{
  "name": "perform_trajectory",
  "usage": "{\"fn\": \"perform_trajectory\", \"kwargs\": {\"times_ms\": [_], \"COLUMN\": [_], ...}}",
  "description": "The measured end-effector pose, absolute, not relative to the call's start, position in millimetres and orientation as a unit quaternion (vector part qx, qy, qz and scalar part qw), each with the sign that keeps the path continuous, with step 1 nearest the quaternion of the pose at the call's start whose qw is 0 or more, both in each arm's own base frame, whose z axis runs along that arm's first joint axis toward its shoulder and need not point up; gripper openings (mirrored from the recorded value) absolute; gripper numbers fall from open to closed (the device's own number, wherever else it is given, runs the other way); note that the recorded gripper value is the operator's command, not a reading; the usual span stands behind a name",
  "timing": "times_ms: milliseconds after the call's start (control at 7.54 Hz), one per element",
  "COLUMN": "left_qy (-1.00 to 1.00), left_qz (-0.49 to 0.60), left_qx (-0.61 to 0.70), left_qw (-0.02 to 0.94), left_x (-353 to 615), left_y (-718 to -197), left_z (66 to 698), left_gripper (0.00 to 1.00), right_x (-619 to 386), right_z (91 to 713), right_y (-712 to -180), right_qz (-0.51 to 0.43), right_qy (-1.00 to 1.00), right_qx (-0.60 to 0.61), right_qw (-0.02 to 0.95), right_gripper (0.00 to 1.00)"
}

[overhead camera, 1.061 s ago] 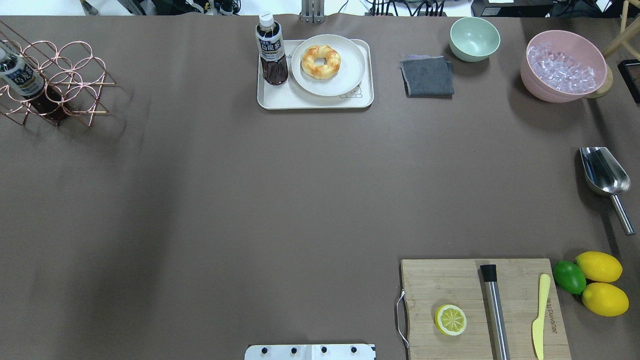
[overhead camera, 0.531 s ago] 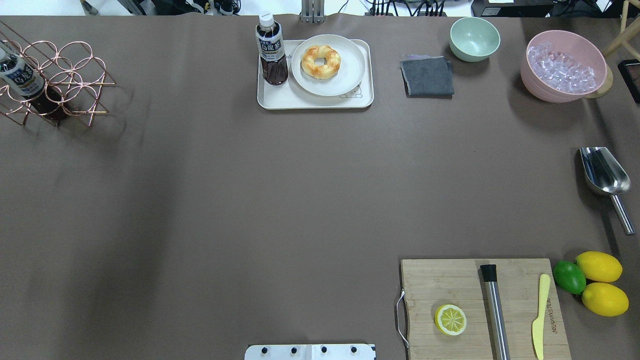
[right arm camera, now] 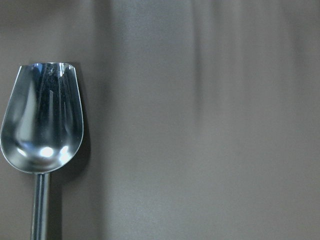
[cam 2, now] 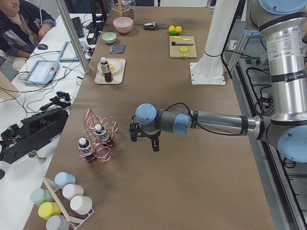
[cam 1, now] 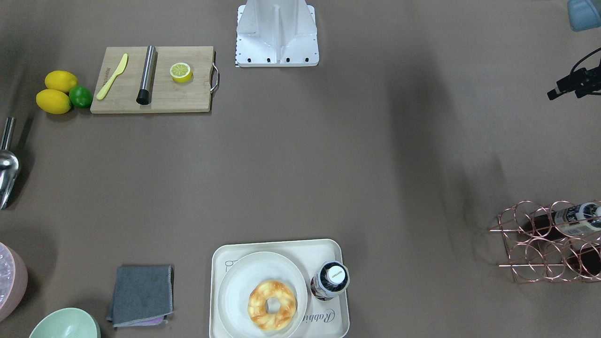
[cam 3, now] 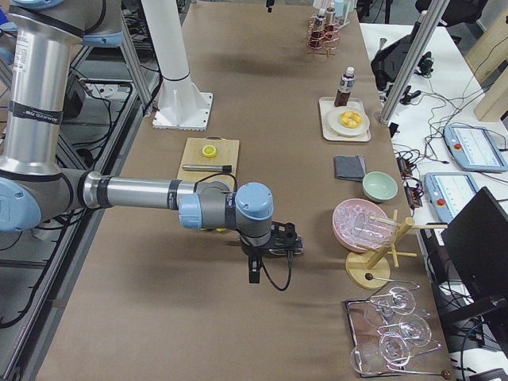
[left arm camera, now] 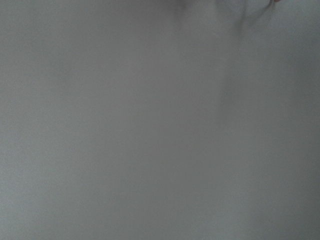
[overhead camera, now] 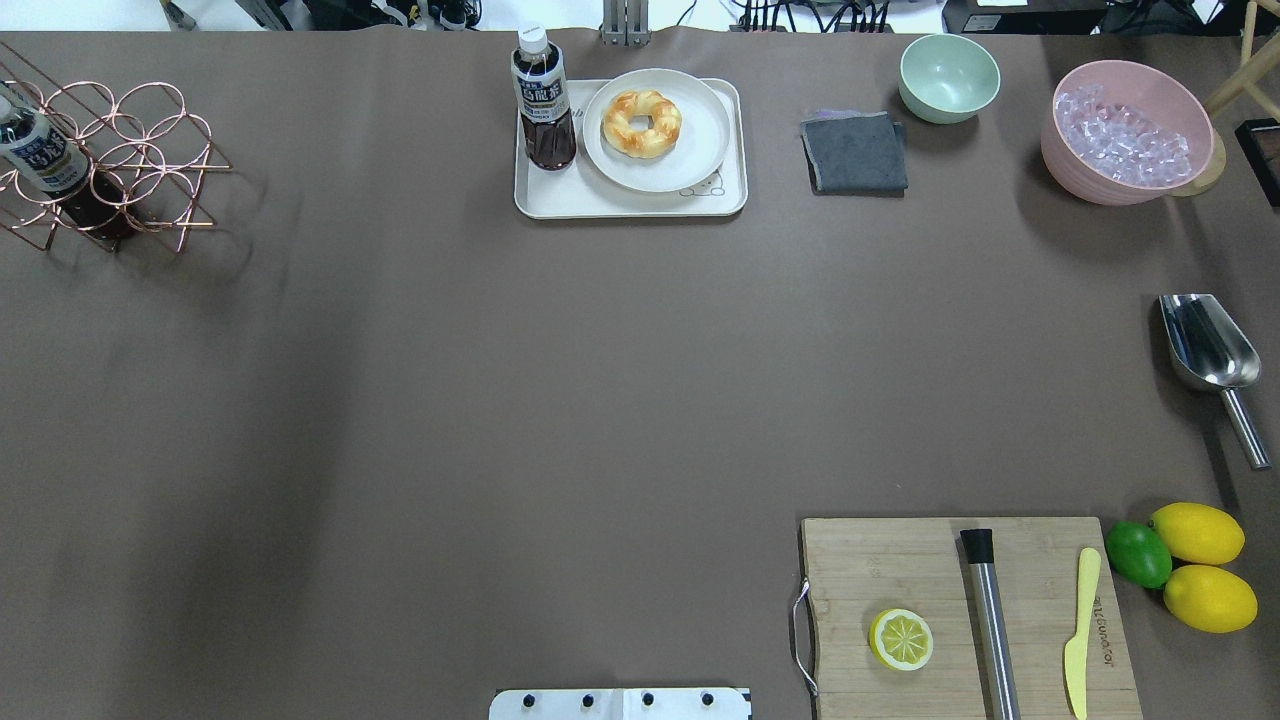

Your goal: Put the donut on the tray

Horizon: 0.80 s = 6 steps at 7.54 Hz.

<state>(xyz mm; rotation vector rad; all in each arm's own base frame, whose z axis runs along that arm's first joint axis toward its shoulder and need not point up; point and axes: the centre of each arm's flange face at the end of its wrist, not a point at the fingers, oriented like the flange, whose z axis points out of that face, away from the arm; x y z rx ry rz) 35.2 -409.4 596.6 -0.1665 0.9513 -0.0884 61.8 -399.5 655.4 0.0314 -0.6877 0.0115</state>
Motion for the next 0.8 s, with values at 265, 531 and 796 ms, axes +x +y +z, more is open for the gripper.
{"fn": "perform_trajectory", "kwargs": {"times_ms": [265, 531, 796], "left_qy": [0.457, 0.457, 0.457], "left_qz": [-0.042, -0.042, -0.042], "left_qx": [-0.079, -0.079, -0.080], "left_qw": [0.885, 0.885, 0.885], "left_x": [35.5, 35.8, 35.9], "left_y": [-410.1, -410.8, -410.5], "left_z": [595.9, 595.3, 595.6], "left_gripper": [0.98, 0.98, 0.98], "right_x": [70.4, 74.4, 74.7], "right_z": [658.9, 660.2, 660.7], "right_y": [-397.6, -398.0, -397.3], "right_qz": [0.012, 0.013, 0.013], "right_qy": [-0.316, -0.298, -0.297], "right_qx": [0.018, 0.020, 0.020], "right_qw": [0.948, 0.954, 0.955], "right_gripper": [1.00, 1.00, 1.00]}}
